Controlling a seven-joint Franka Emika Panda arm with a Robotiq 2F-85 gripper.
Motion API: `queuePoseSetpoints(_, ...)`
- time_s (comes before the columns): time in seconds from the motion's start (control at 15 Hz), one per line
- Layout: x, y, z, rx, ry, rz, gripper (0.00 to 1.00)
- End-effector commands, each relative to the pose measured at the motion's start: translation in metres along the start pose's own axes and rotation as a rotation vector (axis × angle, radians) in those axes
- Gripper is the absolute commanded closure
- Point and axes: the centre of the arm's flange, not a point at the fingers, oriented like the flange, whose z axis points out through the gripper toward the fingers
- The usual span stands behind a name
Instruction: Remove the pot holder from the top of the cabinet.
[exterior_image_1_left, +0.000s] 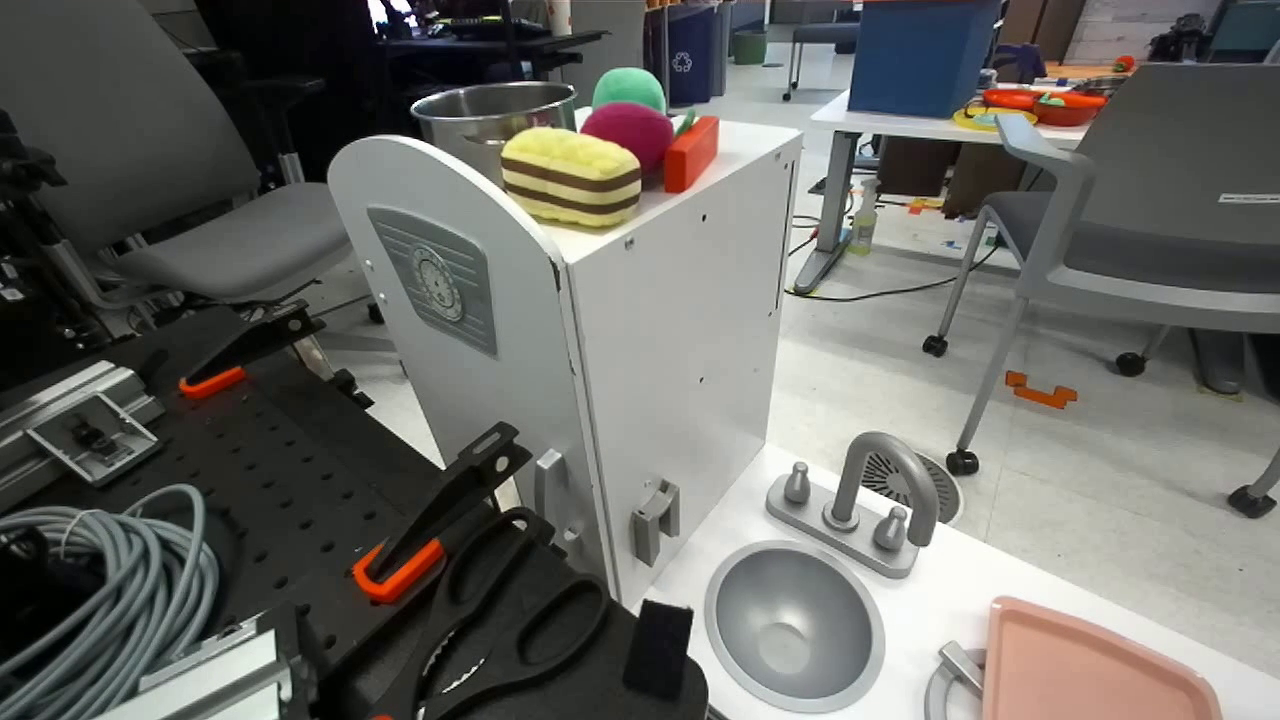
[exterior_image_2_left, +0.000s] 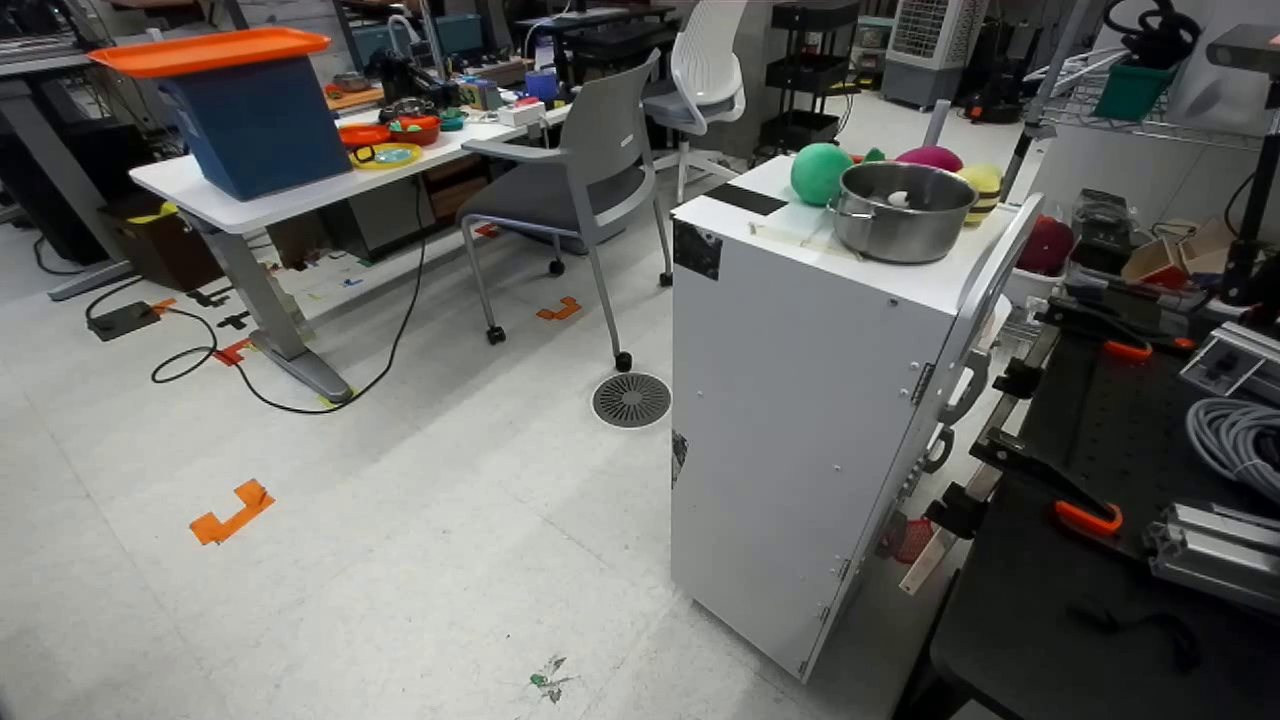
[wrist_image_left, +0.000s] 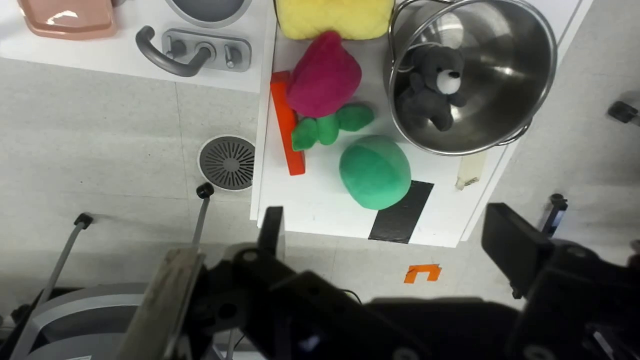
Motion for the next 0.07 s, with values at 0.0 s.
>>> queuePoseSetpoints(0.0,0.0,0.0,0.0,0.0,0.0,0.0,0.0)
